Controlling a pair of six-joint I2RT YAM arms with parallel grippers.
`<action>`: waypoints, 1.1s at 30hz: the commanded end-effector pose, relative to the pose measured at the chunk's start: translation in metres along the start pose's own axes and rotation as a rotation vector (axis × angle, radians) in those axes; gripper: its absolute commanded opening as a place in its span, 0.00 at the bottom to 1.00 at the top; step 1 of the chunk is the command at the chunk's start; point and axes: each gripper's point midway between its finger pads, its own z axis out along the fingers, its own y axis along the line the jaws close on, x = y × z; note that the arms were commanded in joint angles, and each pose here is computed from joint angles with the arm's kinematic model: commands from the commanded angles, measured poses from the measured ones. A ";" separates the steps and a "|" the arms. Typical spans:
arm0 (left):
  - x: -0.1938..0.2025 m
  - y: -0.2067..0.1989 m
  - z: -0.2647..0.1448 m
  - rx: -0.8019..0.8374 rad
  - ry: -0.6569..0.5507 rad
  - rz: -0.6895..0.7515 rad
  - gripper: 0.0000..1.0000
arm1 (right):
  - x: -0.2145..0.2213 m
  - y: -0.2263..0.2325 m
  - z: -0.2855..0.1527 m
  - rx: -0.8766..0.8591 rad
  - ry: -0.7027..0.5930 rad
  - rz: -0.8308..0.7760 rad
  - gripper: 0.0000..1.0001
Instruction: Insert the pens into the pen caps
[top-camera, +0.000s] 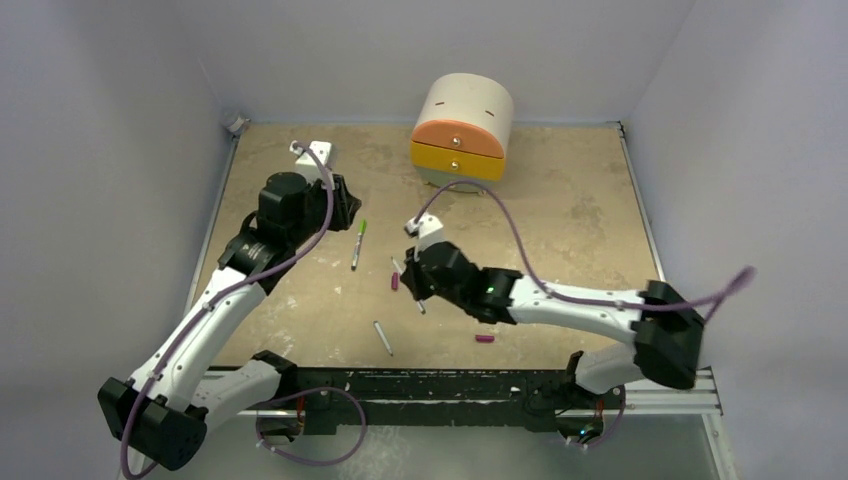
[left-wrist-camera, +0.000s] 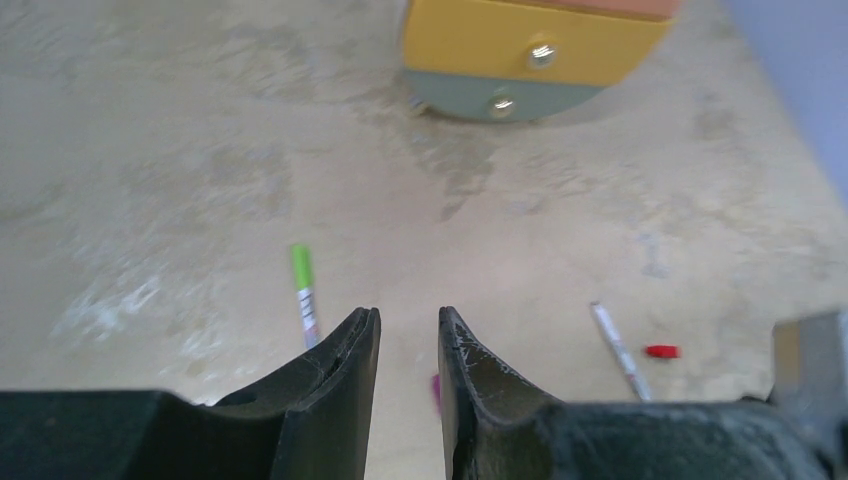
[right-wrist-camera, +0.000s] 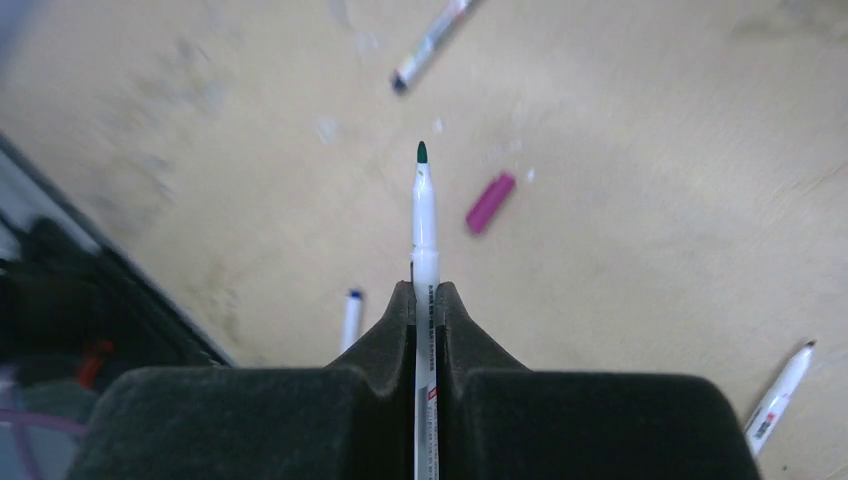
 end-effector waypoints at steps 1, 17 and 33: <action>-0.057 -0.079 -0.037 0.441 -0.247 -0.092 0.28 | -0.095 -0.002 -0.055 -0.147 -0.300 0.173 0.00; -0.110 -0.158 -0.155 1.168 -0.569 -0.287 0.36 | -0.226 0.007 -0.183 -0.389 -0.771 0.216 0.00; -0.095 -0.169 -0.162 1.237 -0.544 -0.282 0.37 | -0.250 0.020 -0.221 -0.499 -0.888 0.206 0.00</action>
